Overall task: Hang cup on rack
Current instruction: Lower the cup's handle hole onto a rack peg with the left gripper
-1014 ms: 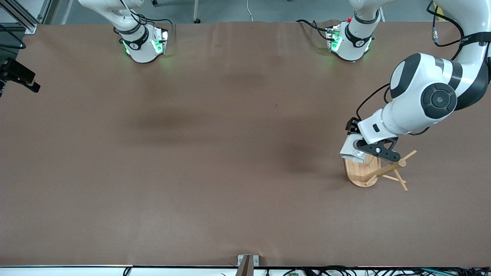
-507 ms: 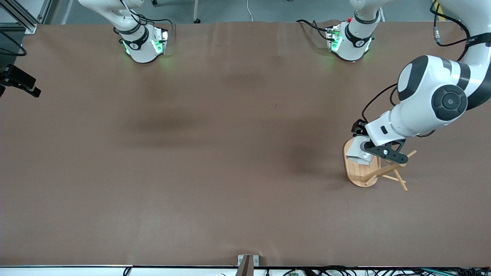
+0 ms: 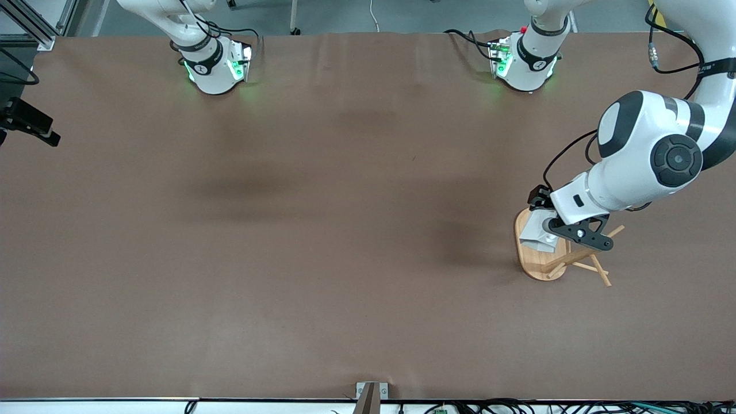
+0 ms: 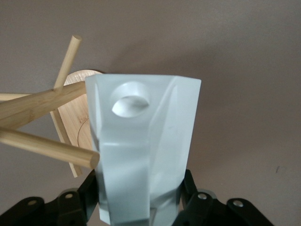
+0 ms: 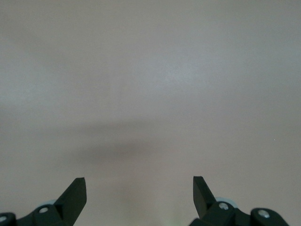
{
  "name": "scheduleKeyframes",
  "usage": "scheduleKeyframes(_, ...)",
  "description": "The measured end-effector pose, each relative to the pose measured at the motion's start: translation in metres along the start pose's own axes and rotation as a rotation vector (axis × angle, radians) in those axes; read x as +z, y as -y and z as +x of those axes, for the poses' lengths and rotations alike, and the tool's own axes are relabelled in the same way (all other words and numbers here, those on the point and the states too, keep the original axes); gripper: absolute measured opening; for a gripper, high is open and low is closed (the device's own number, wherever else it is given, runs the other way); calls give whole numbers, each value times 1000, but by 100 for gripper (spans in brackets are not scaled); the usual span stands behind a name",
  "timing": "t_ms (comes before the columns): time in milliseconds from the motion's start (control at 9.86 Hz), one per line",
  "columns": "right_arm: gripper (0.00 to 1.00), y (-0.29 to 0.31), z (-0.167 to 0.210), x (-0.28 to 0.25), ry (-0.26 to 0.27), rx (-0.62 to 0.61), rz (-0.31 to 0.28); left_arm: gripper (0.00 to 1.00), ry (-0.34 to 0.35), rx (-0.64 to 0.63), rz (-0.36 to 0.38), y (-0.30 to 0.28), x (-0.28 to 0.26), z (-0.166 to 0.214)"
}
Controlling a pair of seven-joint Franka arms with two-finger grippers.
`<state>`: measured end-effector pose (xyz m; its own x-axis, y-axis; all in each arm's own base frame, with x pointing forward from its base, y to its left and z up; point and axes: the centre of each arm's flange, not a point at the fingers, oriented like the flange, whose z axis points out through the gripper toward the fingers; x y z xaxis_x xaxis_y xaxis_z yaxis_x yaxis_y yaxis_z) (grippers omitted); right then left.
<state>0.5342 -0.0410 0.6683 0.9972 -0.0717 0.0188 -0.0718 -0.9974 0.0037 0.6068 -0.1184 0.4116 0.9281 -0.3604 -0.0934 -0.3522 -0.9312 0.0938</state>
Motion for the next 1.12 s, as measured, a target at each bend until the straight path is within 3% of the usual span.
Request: scheduleKeyframes(1116,100,11,1,1,-1,-22,0,71,-1,26,-14,29,6,-3)
